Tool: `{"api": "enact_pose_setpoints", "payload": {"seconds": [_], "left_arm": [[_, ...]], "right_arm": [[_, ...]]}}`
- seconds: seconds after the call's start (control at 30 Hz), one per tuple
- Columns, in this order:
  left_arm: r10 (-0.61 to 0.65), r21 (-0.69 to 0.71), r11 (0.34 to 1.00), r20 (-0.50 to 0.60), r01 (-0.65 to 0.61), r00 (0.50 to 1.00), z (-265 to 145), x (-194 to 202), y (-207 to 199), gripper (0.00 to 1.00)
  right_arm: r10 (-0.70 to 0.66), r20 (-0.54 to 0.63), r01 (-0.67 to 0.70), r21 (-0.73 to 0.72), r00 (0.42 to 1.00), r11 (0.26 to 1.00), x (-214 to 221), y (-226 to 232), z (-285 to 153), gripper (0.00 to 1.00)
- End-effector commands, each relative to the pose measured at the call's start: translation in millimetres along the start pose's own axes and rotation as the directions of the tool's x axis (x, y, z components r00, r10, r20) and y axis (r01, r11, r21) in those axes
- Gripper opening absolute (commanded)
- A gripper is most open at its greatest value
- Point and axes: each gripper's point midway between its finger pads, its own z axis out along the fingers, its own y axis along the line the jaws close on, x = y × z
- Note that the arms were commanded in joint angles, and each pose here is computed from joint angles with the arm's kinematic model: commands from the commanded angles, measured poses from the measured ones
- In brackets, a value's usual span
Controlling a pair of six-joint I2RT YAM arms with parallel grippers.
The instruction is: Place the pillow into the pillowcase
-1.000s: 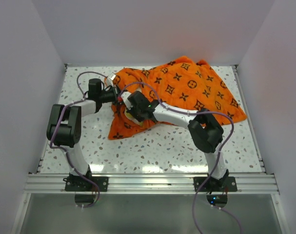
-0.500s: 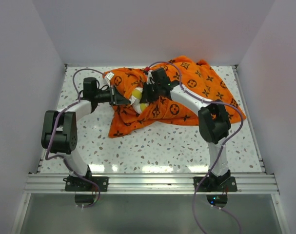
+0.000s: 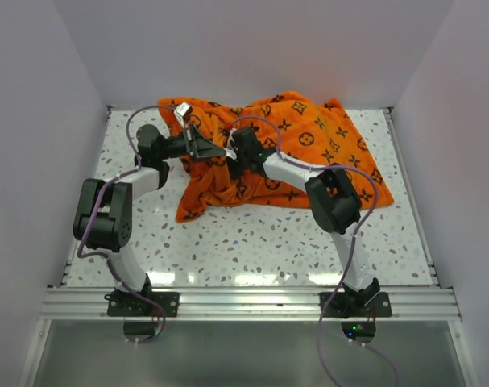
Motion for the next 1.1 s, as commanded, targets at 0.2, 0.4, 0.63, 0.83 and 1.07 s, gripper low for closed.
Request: {"api": "enact_pose_setpoints", "payload": {"seconds": [0.2,0.4,0.63,0.83,1.07], "left_arm": [[0.183,0.173,0.971,-0.091,-0.166,0.979,11,5,-57,0.0],[0.185,-0.003,0.983,-0.048,-0.185,0.982,15,-30,-16,0.0],[0.233,-0.558,0.777,-0.172,-0.29,0.957,-26,-49,110,0.18],[0.183,-0.649,0.703,-0.231,-0.292,0.955,-52,-21,139,0.2],[0.278,-0.329,0.881,-0.224,-0.341,0.934,-35,17,81,0.0]], "right_arm": [[0.093,-0.032,-0.099,-0.24,0.995,0.966,4,31,-15,0.0],[-0.07,-0.137,0.034,-0.25,0.988,0.968,30,42,-65,0.53],[-0.305,-0.187,0.322,0.063,0.934,0.945,14,-1,-127,0.61],[-0.41,-0.324,0.48,0.175,0.853,0.86,18,-30,-162,0.64],[-0.436,-0.254,0.494,0.249,0.863,0.833,-6,-38,-157,0.61]]}}
